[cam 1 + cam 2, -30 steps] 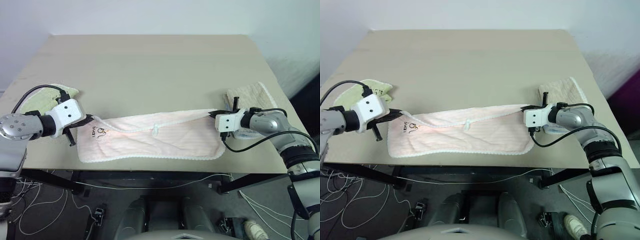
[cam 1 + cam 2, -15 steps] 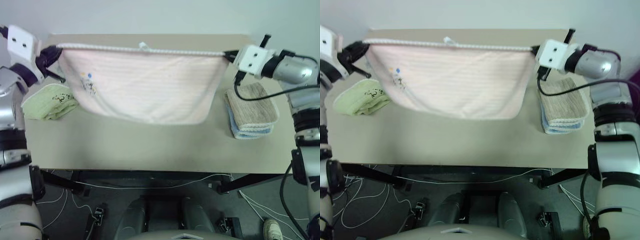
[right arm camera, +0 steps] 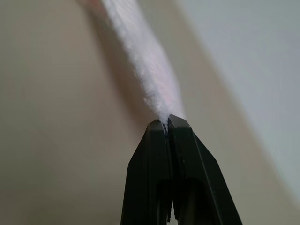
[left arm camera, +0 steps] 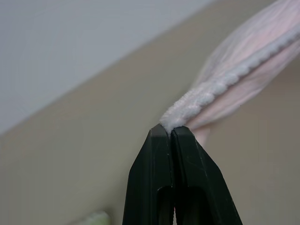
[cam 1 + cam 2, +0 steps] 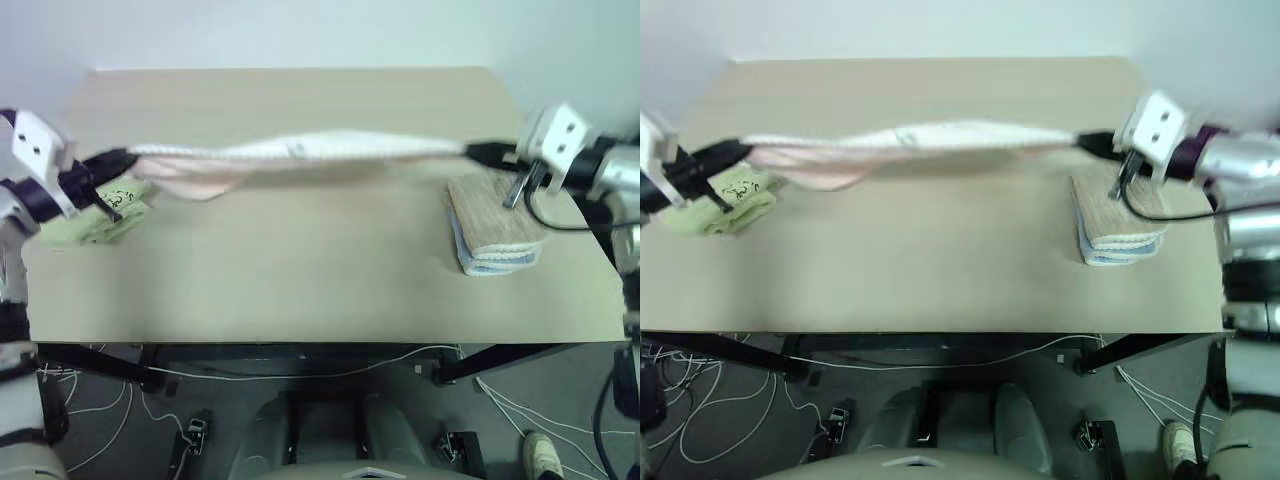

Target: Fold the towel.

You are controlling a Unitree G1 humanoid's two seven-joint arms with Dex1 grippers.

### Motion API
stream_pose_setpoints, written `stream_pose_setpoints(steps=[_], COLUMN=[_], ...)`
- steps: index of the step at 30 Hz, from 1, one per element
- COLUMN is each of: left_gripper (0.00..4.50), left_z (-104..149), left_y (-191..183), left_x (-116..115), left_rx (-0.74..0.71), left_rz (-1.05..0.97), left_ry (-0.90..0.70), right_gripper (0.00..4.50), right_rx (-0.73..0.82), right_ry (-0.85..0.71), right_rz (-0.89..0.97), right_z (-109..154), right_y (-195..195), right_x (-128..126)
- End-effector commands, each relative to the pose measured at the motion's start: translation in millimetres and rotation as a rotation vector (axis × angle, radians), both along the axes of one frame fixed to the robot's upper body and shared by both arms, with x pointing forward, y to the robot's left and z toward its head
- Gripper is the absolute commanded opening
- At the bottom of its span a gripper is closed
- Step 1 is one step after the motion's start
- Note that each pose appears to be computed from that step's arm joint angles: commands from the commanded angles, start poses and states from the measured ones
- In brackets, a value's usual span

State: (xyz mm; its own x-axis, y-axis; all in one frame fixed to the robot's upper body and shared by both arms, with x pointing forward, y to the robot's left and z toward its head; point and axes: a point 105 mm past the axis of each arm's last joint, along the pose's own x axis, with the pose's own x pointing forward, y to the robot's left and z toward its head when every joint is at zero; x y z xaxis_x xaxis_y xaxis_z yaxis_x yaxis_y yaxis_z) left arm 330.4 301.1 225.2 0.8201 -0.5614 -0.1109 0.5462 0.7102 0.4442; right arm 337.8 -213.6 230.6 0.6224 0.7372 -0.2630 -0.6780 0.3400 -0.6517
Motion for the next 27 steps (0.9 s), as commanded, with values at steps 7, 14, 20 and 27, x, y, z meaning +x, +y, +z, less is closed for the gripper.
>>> stream_pose_setpoints(steps=[7, 14, 20, 27], left_gripper=[0.0, 0.0, 0.0, 0.0], left_z=[-54.1, -69.1, -61.3, -44.5], left_y=[4.6, 6.4, 10.8, 13.9], left_x=[-50.7, -73.9, -58.4, -9.1], left_rx=[0.132, 0.115, 0.112, 0.088], left_rz=[-0.064, -0.102, -0.072, 0.027], left_ry=[0.307, 0.429, 0.391, 0.235], right_gripper=[0.03, 0.03, 0.03, 0.03], right_rx=[-0.025, -0.021, 0.007, 0.018], right_ry=[0.437, 0.578, 0.51, 0.387], right_rz=[0.121, 0.144, 0.115, 0.034], right_z=[-72.6, -87.3, -73.3, -53.5], right_y=[13.8, 13.3, 8.9, -5.9], right_x=[-83.5, -112.1, -93.8, -51.9])
